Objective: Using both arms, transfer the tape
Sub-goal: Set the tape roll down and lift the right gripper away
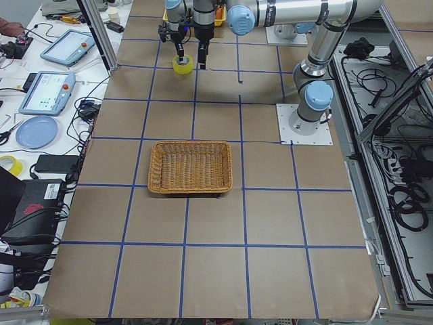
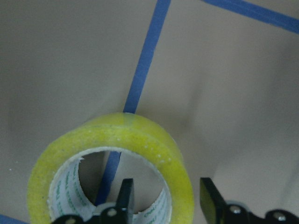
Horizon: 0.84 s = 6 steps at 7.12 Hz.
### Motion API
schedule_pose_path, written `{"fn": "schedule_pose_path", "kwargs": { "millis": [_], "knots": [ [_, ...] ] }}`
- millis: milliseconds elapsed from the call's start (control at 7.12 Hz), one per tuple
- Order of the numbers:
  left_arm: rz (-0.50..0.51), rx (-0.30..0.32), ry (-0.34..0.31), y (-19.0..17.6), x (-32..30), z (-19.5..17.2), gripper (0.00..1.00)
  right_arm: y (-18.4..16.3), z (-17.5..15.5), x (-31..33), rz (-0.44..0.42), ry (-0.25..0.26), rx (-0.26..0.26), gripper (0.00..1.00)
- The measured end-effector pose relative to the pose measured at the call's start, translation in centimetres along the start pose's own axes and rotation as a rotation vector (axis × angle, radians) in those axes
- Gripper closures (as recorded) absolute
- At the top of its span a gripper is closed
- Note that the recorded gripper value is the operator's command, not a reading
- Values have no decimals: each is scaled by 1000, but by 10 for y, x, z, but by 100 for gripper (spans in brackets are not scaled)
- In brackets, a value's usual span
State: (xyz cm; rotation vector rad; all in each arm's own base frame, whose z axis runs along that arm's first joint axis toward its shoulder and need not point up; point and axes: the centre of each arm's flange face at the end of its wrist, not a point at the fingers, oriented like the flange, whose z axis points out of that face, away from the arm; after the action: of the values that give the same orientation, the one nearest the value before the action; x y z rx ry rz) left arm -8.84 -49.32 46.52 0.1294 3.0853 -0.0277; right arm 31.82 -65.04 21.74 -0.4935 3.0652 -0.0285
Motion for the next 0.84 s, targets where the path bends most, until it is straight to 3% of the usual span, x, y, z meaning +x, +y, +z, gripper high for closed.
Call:
{"fn": "schedule_pose_path", "kwargs": {
  "millis": [421,842],
  "knots": [
    [-27,78,-5,-24,-2,8,0,8,-84,9,17,44,51,0],
    [-93,211,97,-70,31,34,0,60,-204,75,129,86,43,0]
  ]
}}
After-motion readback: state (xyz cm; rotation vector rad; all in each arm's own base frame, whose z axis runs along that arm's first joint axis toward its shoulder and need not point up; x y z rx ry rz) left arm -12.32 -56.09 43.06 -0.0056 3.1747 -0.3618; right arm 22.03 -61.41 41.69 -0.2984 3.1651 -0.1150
